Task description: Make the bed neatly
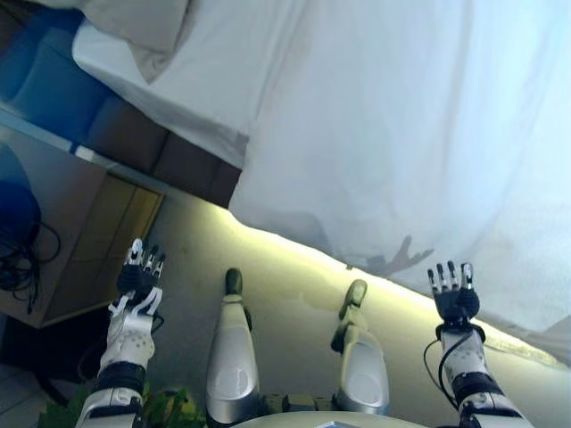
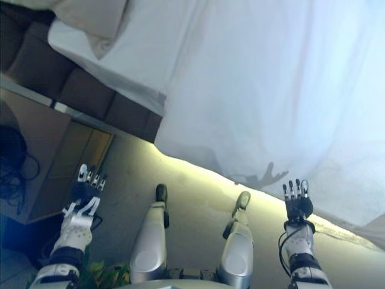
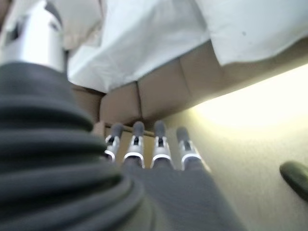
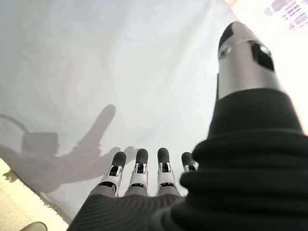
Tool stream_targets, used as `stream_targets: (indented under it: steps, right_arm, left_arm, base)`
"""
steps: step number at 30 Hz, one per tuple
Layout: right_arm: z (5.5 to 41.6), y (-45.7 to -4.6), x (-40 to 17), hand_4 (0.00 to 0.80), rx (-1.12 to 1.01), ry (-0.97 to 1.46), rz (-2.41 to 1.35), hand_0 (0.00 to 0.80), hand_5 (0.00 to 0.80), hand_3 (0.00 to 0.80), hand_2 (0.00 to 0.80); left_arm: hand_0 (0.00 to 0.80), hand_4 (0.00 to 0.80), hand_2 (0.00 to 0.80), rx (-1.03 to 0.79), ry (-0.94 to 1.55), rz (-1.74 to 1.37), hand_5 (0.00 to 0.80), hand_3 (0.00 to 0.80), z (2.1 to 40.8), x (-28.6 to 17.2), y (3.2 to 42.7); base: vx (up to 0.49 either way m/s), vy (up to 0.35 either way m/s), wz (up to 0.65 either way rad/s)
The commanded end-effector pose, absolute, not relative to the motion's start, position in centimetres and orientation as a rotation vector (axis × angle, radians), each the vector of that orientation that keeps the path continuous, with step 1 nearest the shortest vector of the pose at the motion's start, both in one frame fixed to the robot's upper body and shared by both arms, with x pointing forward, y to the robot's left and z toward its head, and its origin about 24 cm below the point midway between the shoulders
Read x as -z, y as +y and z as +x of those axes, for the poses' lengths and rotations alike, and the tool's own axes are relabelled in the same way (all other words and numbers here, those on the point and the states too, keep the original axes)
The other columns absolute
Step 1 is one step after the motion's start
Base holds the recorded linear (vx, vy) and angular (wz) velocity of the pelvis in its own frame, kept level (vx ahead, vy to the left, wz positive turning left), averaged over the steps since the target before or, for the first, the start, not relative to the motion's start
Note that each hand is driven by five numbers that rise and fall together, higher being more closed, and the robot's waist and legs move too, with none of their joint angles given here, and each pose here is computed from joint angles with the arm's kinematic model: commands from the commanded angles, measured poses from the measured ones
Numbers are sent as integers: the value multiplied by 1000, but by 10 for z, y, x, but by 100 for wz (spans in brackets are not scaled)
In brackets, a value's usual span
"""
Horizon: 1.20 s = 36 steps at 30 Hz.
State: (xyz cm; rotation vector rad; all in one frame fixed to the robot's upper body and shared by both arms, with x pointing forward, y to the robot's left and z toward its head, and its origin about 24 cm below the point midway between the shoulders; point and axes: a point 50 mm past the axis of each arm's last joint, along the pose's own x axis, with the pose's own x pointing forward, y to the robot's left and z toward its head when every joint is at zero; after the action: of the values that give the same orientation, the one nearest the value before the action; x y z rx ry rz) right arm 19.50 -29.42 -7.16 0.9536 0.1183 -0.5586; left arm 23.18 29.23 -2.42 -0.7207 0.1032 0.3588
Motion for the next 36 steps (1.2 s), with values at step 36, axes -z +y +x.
stream_targets:
  steps: [36]
  right_arm:
    - [110, -371, 92, 0, 1019, 531, 509, 0, 0, 0, 0]
  left_arm:
    - [0, 0, 0, 29, 415, -704, 0, 0, 218, 45, 250]
  base:
    - [64, -57, 5]
